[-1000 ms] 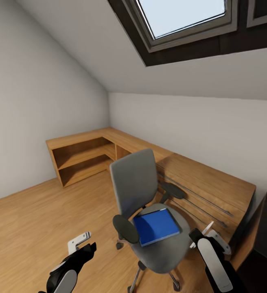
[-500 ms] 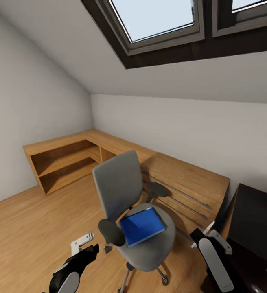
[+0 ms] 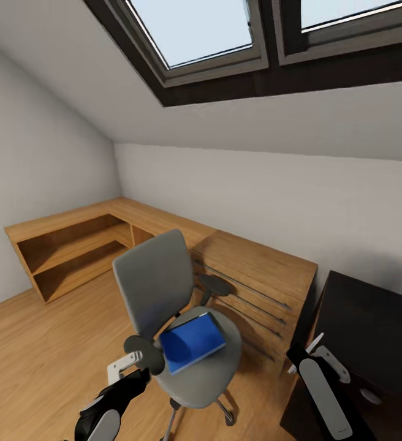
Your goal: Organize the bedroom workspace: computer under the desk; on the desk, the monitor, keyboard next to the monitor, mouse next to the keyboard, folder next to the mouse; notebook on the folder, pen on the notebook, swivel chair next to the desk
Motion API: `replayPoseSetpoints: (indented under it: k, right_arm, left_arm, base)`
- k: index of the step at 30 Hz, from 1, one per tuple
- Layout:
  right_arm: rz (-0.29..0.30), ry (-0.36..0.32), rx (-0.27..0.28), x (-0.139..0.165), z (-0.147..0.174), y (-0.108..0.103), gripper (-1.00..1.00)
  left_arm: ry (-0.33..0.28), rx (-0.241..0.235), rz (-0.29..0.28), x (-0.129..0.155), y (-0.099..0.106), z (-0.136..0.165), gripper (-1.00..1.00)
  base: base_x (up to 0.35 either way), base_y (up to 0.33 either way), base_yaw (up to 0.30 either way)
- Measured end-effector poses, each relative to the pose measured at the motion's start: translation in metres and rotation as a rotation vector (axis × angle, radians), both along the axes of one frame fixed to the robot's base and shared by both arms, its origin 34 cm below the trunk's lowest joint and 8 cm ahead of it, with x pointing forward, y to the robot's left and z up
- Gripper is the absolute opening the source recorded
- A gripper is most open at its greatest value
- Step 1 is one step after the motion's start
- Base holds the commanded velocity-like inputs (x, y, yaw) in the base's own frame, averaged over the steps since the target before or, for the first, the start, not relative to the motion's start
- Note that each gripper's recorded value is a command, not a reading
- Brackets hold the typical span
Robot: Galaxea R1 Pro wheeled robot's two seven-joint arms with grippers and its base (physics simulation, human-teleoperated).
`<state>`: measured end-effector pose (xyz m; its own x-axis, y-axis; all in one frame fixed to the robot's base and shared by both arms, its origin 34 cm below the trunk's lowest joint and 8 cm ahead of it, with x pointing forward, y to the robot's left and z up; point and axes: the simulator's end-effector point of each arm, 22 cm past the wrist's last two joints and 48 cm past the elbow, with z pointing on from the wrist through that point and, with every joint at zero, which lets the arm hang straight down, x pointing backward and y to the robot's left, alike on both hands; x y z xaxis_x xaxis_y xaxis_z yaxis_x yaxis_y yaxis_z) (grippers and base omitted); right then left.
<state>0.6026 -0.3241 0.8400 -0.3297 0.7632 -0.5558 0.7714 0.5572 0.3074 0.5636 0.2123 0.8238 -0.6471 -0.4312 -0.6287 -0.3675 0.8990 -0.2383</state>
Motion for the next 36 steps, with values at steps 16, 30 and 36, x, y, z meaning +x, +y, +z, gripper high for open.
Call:
replayPoseSetpoints:
  k: [16,30,36]
  right_arm:
    - [0.000,0.000,0.000,-0.004,0.018,0.000,-1.00]
    - [0.010,0.027,0.008,-0.010,0.007,0.002,-1.00]
    - [-0.002,0.029,0.019,-0.013,-0.013,-0.027,-1.00]
  left_arm:
    - [0.002,-0.001,0.000,-0.004,-0.001,0.018,1.00]
    - [0.016,0.011,-0.029,-0.011,-0.012,0.019,1.00]
    - [0.016,0.013,-0.037,-0.012,-0.015,0.018,1.00]
  base:
    - [0.000,-0.310,-0.001]
    - [0.105,-0.103,0.000]
    - [0.319,0.000,0.000]
